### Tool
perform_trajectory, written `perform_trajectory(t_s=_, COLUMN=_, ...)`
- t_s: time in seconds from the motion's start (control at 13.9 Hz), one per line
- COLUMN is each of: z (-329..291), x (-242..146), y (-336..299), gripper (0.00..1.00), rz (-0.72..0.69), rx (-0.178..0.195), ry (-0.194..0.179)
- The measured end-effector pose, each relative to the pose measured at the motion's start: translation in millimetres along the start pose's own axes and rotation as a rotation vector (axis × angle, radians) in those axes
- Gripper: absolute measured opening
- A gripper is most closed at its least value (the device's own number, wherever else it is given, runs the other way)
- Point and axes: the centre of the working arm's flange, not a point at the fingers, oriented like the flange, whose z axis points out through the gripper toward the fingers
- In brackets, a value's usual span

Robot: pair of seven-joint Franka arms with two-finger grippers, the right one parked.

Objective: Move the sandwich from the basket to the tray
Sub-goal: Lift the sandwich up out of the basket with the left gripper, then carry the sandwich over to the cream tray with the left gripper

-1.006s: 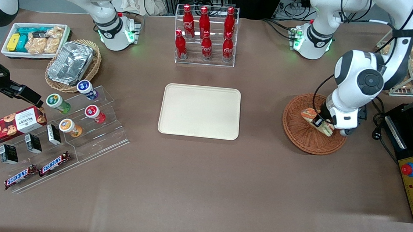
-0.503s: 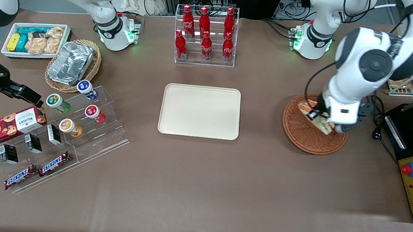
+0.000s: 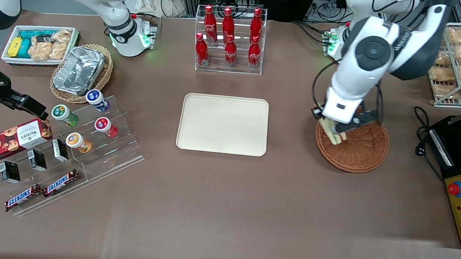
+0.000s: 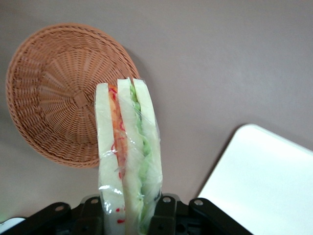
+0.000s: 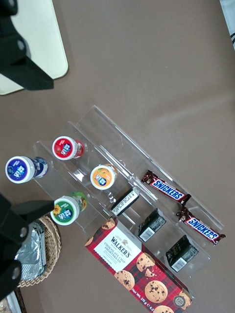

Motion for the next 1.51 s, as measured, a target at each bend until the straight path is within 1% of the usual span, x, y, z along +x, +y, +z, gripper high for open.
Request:
perform_trajectory(t_s=0.29, z=5.2, x=-25.8, y=21.4, gripper=0.31, rz=0.063, rx=0.011, ry=-0.005)
perform_trajectory(t_s=0.5, z=13.1, x=-42.4, y=37.1, gripper=0.29, rz=0.114, rx=0.02, ry=-0.017)
perform_trajectory(t_s=0.79, z=19.9, x=-79.1, y=64.2, gripper=0.29, rz=0.205, rx=0.029, ry=-0.023)
perform_trajectory(t_s=0.86, z=21.7, x=-90.1, y=73.5, gripper=0.29, rz=0.232, rx=0.026, ry=-0.022)
perform_trajectory(t_s=1.01, z=23.9, x=-108.7, y=94.1, gripper=0.29, rz=0.291, rx=0.012, ry=0.001)
perform_trajectory(t_s=1.15, z=34.4, x=-114.7, y=107.4, gripper=0.29, rz=0.324, rx=0.008, ry=0.007)
perform_trajectory(t_s=1.29, z=49.3, x=-111.4, y=119.1, gripper=0.29, rz=0.336, rx=-0.025, ry=0.011)
perform_trajectory(t_s=1.51, z=82.0, x=-101.8, y=138.2, gripper=0.29, rz=0.343, rx=-0.087, ry=-0.002)
